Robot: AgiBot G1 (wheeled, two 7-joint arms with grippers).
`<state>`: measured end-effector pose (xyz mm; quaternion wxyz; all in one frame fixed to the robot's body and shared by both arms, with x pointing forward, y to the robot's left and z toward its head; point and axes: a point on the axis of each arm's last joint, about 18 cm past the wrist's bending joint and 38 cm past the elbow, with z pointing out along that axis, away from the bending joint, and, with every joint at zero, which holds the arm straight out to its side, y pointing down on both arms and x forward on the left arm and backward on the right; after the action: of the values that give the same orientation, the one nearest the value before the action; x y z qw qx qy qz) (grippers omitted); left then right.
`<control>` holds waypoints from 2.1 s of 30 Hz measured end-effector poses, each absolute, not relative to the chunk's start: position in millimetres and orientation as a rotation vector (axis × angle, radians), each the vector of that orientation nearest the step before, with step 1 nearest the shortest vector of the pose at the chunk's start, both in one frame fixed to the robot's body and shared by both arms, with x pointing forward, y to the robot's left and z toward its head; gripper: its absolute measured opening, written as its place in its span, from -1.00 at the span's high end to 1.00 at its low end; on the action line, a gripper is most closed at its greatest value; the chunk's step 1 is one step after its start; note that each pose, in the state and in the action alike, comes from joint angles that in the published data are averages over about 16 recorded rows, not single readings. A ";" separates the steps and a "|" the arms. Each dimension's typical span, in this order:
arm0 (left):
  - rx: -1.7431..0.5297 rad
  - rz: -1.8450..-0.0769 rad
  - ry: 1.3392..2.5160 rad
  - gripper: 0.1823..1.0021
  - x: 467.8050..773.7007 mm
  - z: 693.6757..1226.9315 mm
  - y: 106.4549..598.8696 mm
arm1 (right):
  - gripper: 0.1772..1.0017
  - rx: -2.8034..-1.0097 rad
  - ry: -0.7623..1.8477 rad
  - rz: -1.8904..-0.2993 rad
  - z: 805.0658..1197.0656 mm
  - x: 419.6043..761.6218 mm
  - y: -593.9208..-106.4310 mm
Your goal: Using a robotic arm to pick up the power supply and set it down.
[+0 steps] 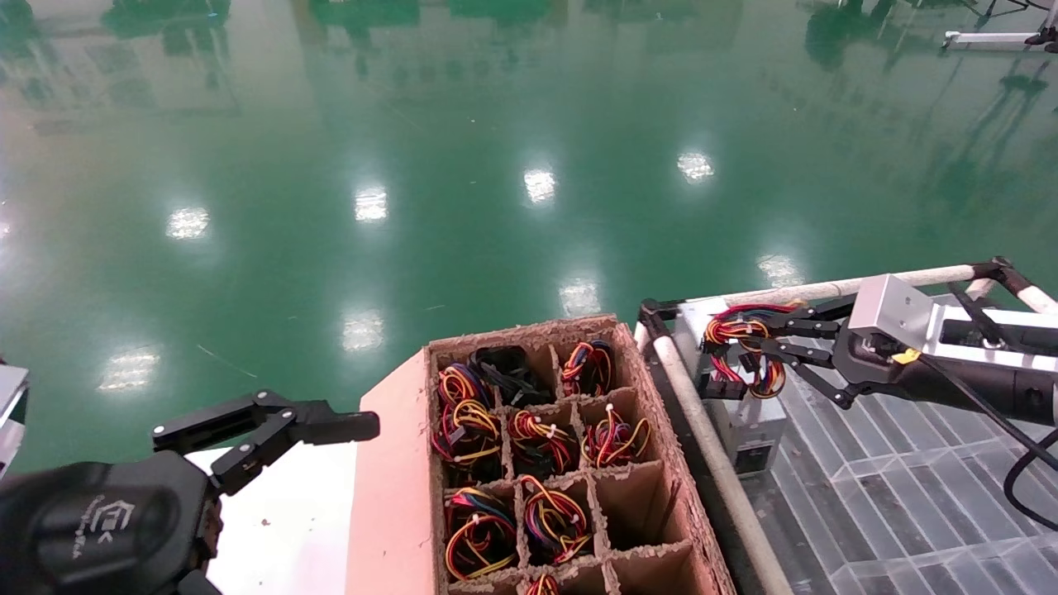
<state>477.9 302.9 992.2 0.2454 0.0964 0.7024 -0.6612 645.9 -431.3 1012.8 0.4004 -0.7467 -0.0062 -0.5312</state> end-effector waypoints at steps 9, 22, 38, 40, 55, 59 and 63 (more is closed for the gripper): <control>0.263 -1.805 1.917 -1.00 477.9 992.2 302.9 | 0.76 -1.888 -0.017 -1.346 1012.7 646.4 -431.0; 0.263 -1.805 1.917 -1.00 477.9 992.2 302.9 | 0.35 -1.890 -0.020 -1.342 1013.0 645.8 -430.7; 0.263 -1.805 1.917 -1.00 477.9 992.2 302.9 | -0.51 -1.887 -0.021 -1.338 1013.2 645.3 -430.2; 0.263 -1.805 1.917 -1.00 477.9 992.2 302.9 | -0.60 -1.881 -0.021 -1.334 1013.3 645.0 -429.3; 0.263 -1.805 1.917 -1.00 477.9 992.2 303.0 | -0.96 -1.771 -0.043 -1.235 1013.9 634.1 -408.1; 0.263 -1.805 1.917 -1.00 477.9 992.2 303.0 | -0.99 -1.737 -0.054 -1.194 1013.9 627.5 -400.1; 0.263 -1.805 1.917 -1.00 477.9 992.2 303.0 | -1.00 -1.706 -0.066 -1.150 1013.7 619.6 -392.0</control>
<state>477.9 303.0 992.2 0.2454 0.0963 0.7023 -0.6613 619.6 -392.0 1013.7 0.5154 -0.7103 -0.0275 -0.4786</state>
